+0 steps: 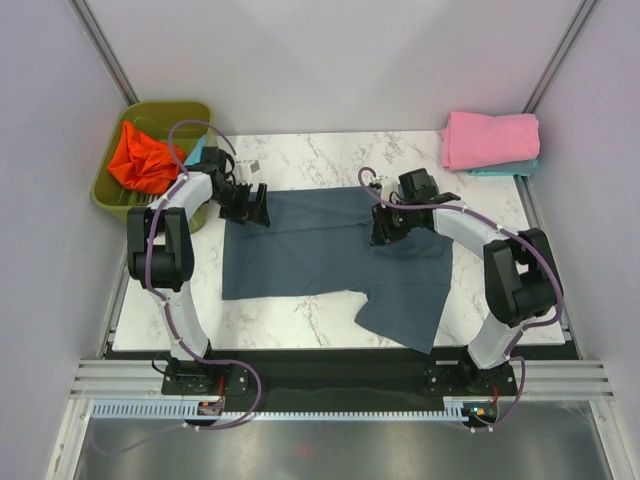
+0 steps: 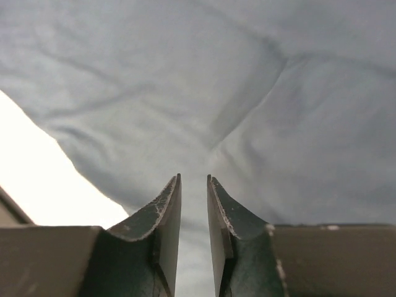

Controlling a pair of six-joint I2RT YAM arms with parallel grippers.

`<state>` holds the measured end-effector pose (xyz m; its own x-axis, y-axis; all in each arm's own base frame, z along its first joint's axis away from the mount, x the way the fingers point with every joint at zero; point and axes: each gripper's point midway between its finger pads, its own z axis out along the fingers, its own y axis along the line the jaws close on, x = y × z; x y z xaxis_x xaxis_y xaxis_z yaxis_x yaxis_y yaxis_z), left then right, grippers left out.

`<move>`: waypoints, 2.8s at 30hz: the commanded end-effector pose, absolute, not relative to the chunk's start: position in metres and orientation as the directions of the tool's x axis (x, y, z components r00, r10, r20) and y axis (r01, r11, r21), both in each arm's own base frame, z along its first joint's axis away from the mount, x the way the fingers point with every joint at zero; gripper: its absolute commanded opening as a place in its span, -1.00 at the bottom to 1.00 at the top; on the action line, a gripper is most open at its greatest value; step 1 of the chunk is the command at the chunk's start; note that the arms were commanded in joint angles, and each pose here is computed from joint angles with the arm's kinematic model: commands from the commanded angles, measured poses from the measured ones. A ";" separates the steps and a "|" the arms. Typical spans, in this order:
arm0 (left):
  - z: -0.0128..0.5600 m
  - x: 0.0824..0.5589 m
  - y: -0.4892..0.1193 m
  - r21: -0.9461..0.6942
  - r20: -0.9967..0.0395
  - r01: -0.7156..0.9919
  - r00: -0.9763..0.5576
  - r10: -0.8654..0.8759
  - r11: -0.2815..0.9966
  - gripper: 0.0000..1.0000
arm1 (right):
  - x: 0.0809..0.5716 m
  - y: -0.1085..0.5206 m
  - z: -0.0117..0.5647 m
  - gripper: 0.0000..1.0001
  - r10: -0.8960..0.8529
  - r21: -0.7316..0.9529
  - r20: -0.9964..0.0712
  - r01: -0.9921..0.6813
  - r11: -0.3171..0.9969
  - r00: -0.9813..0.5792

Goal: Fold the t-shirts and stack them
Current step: Fold the tshirt

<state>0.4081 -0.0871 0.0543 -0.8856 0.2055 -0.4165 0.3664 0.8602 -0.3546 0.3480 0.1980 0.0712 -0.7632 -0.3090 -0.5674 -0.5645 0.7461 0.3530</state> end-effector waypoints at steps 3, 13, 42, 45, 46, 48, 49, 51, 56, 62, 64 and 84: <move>0.076 0.427 -0.085 -0.340 -0.463 0.365 -0.867 0.183 0.867 0.99 | 0.357 0.193 0.122 -0.40 -0.282 0.295 -0.666 -0.591 0.751 -0.691; 0.054 0.442 -0.076 -0.306 -0.427 0.358 -0.880 0.209 0.882 0.99 | 0.460 0.129 0.094 -0.43 -0.116 0.326 -0.645 -0.409 0.852 -0.756; 0.021 0.502 -0.062 -0.222 -0.417 0.349 -0.878 0.235 0.910 0.99 | 0.557 0.030 0.023 -0.42 -0.017 0.217 -0.639 -0.201 0.955 -0.769; 0.073 0.507 -0.074 -0.209 -0.510 0.403 -0.822 0.253 0.891 0.99 | 0.560 0.030 0.061 -0.46 -0.047 0.188 -0.692 -0.243 0.952 -0.720; 0.088 0.503 -0.081 -0.228 -0.531 0.403 -0.815 0.234 0.886 0.99 | 0.557 0.030 0.090 -0.46 -0.066 0.161 -0.728 -0.264 0.951 -0.682; 0.129 0.496 -0.095 -0.227 -0.591 0.430 -0.774 0.228 0.874 0.99 | 0.548 0.029 0.122 -0.43 -0.090 0.132 -0.765 -0.292 0.947 -0.638; 0.172 0.483 -0.103 -0.218 -0.655 0.460 -0.723 0.221 0.861 0.99 | 0.535 0.031 0.153 -0.40 -0.129 0.092 -0.799 -0.330 0.939 -0.587; 0.212 0.462 -0.124 -0.248 -0.713 0.531 -0.666 0.219 0.810 0.99 | 0.516 0.037 0.179 -0.20 -0.190 0.047 -0.829 -0.405 0.913 -0.525; 0.293 0.383 -0.167 -0.497 -0.760 0.603 -0.649 0.022 0.624 0.99 | 0.442 0.053 0.217 0.29 -0.333 -0.062 -0.843 -0.538 0.841 -0.423; 0.270 0.314 -0.195 -0.849 -0.493 0.454 -0.864 -0.099 0.269 0.99 | 0.387 0.082 0.215 0.50 -0.353 -0.046 -0.823 -0.566 0.823 -0.445; 0.324 0.307 -0.202 -0.963 -0.264 0.270 -0.945 -0.194 0.000 0.99 | 0.381 0.083 0.217 0.50 -0.334 -0.035 -0.823 -0.547 0.837 -0.459; 0.202 0.295 -0.116 -0.207 -0.726 0.609 -0.620 0.297 0.766 0.99 | 0.211 0.104 0.108 0.51 -0.838 -0.085 -0.525 -0.971 0.223 -0.147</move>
